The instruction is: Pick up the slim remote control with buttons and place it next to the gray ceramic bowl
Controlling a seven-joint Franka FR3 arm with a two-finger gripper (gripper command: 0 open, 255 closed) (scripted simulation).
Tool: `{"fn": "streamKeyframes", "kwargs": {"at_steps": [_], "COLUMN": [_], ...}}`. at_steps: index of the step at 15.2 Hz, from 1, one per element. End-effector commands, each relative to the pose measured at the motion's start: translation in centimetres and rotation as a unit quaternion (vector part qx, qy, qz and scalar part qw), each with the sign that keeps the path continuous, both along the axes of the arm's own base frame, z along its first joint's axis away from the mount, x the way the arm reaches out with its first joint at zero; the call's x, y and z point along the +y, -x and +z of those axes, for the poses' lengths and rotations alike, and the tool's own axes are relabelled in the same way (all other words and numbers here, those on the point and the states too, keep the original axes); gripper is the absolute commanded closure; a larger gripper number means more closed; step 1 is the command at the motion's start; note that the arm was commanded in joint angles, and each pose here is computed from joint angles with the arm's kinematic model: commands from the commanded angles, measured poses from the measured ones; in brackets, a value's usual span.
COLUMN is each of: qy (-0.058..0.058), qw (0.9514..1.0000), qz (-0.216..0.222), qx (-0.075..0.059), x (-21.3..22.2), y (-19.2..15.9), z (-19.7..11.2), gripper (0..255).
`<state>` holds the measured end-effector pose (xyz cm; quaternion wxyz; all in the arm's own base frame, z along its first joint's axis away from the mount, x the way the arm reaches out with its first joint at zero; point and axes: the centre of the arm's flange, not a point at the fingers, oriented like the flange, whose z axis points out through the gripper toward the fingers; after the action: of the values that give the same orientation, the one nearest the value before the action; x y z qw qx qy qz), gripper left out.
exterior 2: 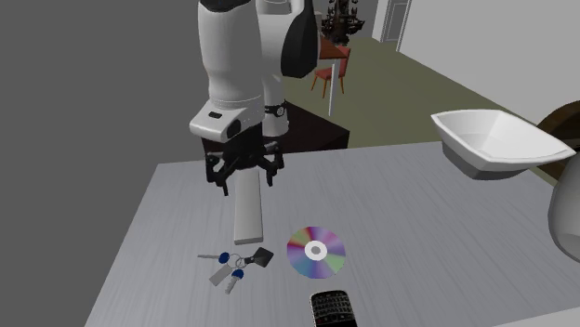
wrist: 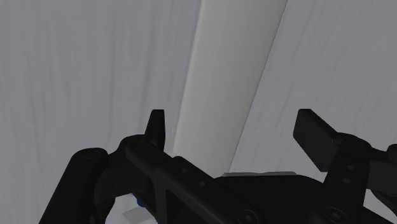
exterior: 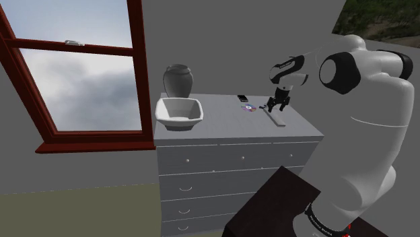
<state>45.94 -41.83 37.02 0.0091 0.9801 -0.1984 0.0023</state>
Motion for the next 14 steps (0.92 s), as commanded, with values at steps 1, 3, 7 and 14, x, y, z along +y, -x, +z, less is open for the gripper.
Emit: {"fn": "streamKeyframes", "kwargs": {"at_steps": [1,3,7,14], "qy": [0.001,0.001,0.001,0.001], "qw": [1.0000,1.0000,1.0000,1.0000], "qz": [-0.001,-0.001,-0.001,-0.001], "qx": [0.000,0.000,0.000,0.000], "x": [-0.5,-0.5,-0.6,-0.6], "y": [-0.1,-0.1,-0.2,-0.1], "z": [-1.0,-2.1,-4.0,-4.0], "gripper": [0,0,0,0]}}
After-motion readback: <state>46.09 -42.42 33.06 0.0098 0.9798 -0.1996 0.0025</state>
